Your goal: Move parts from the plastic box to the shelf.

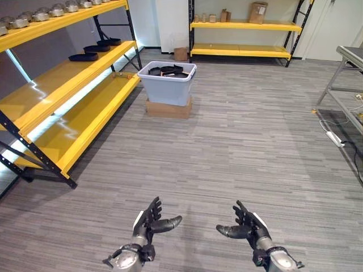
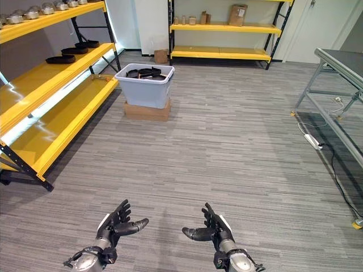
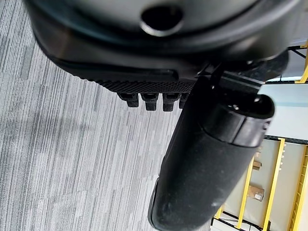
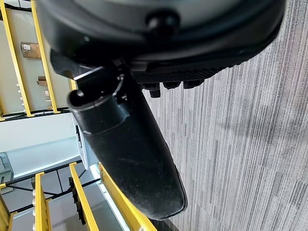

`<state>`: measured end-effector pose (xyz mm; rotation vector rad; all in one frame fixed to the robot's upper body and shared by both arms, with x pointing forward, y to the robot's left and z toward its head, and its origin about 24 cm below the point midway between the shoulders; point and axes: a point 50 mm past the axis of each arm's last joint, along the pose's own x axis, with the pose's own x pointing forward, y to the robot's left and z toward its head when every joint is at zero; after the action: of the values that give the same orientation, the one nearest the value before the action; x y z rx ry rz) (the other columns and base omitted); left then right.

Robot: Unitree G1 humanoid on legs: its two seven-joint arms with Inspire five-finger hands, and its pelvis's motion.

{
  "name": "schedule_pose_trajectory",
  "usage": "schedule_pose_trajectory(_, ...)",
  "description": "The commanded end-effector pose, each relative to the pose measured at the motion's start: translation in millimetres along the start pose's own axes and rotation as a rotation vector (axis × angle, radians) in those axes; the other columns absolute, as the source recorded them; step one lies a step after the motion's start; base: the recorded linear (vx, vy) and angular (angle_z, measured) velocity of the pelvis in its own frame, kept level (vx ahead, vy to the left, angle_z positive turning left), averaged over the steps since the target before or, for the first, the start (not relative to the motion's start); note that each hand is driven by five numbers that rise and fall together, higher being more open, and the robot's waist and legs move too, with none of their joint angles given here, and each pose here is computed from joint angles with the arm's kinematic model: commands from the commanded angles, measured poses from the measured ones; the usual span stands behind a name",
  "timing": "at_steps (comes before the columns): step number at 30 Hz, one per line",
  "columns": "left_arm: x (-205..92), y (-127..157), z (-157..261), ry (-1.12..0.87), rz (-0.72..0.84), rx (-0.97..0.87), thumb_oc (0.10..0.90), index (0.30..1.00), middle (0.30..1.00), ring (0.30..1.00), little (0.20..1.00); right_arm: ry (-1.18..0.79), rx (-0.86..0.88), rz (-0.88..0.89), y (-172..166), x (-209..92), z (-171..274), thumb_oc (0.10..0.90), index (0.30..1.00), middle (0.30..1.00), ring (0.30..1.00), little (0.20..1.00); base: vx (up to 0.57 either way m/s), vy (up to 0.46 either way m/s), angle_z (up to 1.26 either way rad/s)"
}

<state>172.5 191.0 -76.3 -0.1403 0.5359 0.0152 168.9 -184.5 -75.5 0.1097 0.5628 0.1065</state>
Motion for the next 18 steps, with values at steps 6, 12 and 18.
schedule_pose_trajectory(6,15.7,-10.0,46.7,-0.213,-0.041,-0.044,0.9,1.0,1.0,1.0,1.0,-0.219,-0.01,0.048,5.5,15.6,49.2,0.9,1.0,1.0,1.0,1.0,0.0,0.0,0.0)
schedule_pose_trajectory(12,15.8,-9.5,47.6,-0.216,-0.037,-0.042,0.9,1.0,1.0,1.0,1.0,-0.213,-0.005,0.046,5.6,15.6,47.5,0.9,1.0,1.0,1.0,1.0,0.0,0.0,0.0)
schedule_pose_trajectory(18,16.1,-10.0,48.1,-0.221,-0.039,-0.069,0.9,1.0,1.0,1.0,1.0,-0.209,-0.008,0.048,6.5,15.7,46.2,0.9,1.0,1.0,1.0,1.0,0.0,0.0,0.0)
